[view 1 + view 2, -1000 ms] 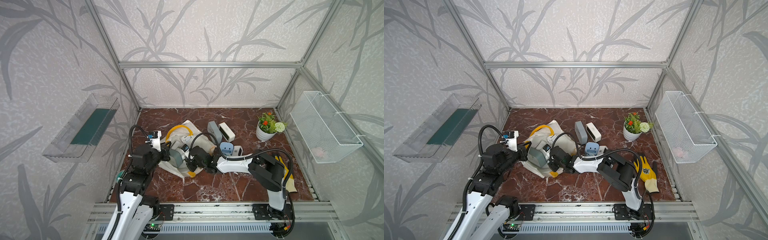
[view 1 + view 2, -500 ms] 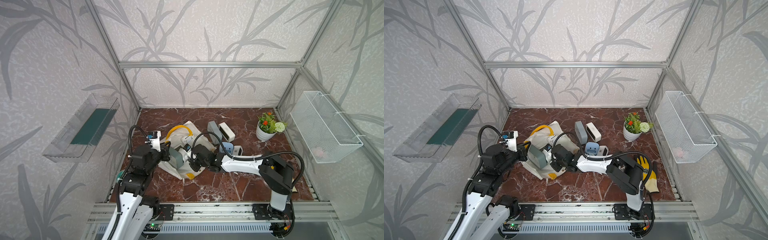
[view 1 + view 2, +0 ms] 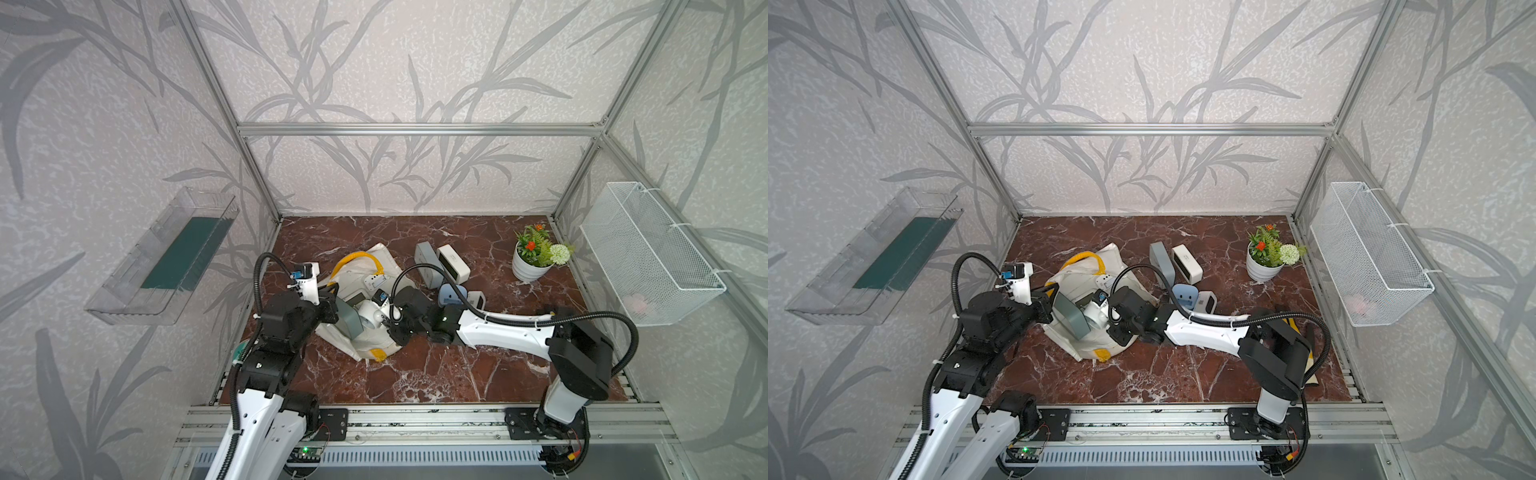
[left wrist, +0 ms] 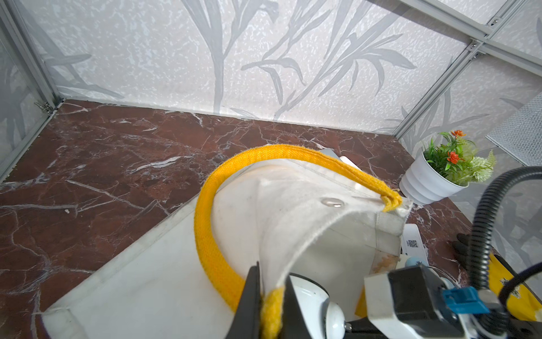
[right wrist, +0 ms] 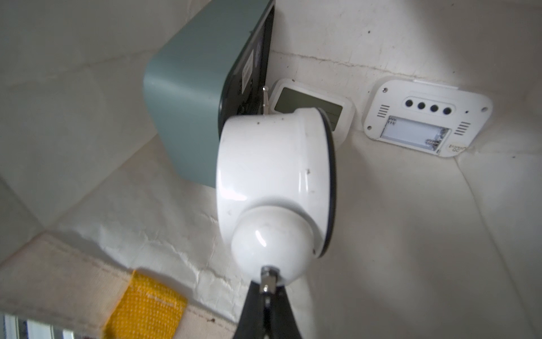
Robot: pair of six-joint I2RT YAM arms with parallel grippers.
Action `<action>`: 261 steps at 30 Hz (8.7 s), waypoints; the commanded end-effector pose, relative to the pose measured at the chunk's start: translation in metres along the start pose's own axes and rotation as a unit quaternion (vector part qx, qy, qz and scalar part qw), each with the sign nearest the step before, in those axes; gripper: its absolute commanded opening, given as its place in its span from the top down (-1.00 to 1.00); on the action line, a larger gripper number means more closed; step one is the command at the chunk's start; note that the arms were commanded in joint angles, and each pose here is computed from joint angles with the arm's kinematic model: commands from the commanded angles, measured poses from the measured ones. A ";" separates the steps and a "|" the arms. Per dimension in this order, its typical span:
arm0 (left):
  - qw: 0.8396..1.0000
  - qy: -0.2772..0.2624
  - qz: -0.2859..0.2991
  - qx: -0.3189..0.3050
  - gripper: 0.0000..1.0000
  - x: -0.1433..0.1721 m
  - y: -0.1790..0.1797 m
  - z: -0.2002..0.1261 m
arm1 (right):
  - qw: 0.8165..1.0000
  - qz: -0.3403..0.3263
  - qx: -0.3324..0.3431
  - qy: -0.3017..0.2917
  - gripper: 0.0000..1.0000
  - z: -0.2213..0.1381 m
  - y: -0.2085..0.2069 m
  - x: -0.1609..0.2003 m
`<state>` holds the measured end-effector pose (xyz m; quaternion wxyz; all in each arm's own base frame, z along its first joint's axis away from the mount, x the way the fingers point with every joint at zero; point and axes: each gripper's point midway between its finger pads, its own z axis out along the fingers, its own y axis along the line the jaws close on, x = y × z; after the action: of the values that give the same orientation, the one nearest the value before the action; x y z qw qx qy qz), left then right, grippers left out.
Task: Take the alarm clock out of the canvas bag
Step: Pick up the alarm from the canvas bag, then place the alarm at the center of the board, then pick up the alarm from the canvas bag.
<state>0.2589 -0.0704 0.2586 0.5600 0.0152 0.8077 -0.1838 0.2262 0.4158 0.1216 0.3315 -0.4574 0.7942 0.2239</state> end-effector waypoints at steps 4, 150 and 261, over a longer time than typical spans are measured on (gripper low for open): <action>0.999 -0.030 0.012 -0.005 1.00 -0.013 0.000 -0.004 | 0.998 -0.012 -0.015 -0.051 1.00 -0.038 0.007 -0.032; 0.990 -0.055 0.052 -0.120 1.00 -0.025 0.031 -0.050 | 0.941 0.266 0.179 -0.104 -0.14 -0.108 -0.137 -0.004; 0.998 -0.049 -0.010 0.037 1.00 -0.042 -0.020 -0.010 | 0.906 0.410 0.069 -0.085 -0.70 0.094 -0.080 -0.009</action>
<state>0.2587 -0.0709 0.2684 0.5447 0.0029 0.8165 -0.1911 0.3306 0.4477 0.0818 0.3403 -0.0679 0.8803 0.3234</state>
